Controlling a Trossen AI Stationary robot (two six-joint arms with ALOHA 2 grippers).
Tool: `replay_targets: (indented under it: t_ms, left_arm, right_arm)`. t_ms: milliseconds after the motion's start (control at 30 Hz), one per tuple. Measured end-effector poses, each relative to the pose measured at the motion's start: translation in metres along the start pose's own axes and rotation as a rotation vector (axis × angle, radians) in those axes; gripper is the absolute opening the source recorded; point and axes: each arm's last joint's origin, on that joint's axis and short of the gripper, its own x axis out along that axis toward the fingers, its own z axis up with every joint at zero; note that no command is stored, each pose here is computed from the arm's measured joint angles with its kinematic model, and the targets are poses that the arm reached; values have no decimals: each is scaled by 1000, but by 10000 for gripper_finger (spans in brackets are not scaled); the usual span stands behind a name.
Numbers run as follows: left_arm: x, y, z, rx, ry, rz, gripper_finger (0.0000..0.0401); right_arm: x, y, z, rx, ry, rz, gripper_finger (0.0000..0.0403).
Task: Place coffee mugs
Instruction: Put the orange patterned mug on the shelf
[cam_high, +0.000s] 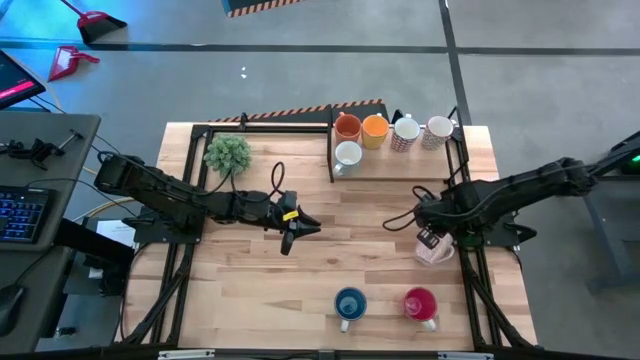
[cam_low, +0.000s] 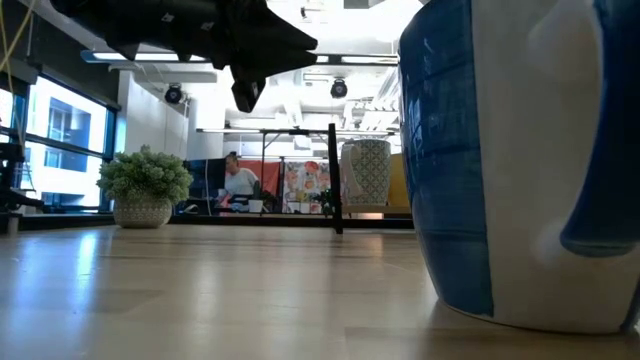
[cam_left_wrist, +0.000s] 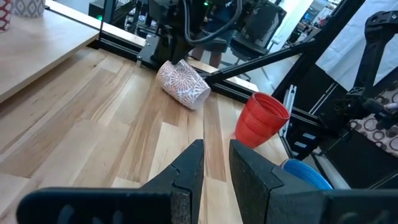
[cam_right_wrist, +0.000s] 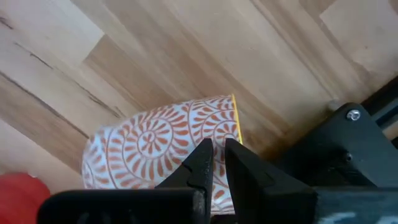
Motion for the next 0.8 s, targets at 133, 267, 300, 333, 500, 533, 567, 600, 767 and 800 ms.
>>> replay_targets:
  t_ms: [133,267,300,333,500,533,567,600,767,800]
  left_arm:
    - [0,0,0,0,3,1,65]
    - [0,0,0,2,5,2,65]
    - [0,0,0,5,5,2,65]
    - [0,0,0,8,5,2,65]
    - [0,0,0,9,4,2,65]
    - [0,0,0,9,4,2,65]
    - [0,0,0,9,4,2,65]
    - [0,0,0,9,5,2,65]
    - [0,0,-1,9,7,3,65]
    - [0,0,-1,9,9,3,65]
  right_arm:
    - [2,2,1,5,13,-10,34]
    - [4,4,4,58,-34,-32,34]
    - [4,6,6,68,-59,-25,34]
    - [4,8,8,73,-91,-8,34]
    - [3,19,15,24,-139,119,34]
    - [3,19,14,19,-114,131,34]
    - [3,19,13,16,-99,138,34]
    - [2,19,12,11,-94,150,34]
    - [-7,23,7,-45,-140,267,34]
    - [-8,22,5,-40,-130,274,34]
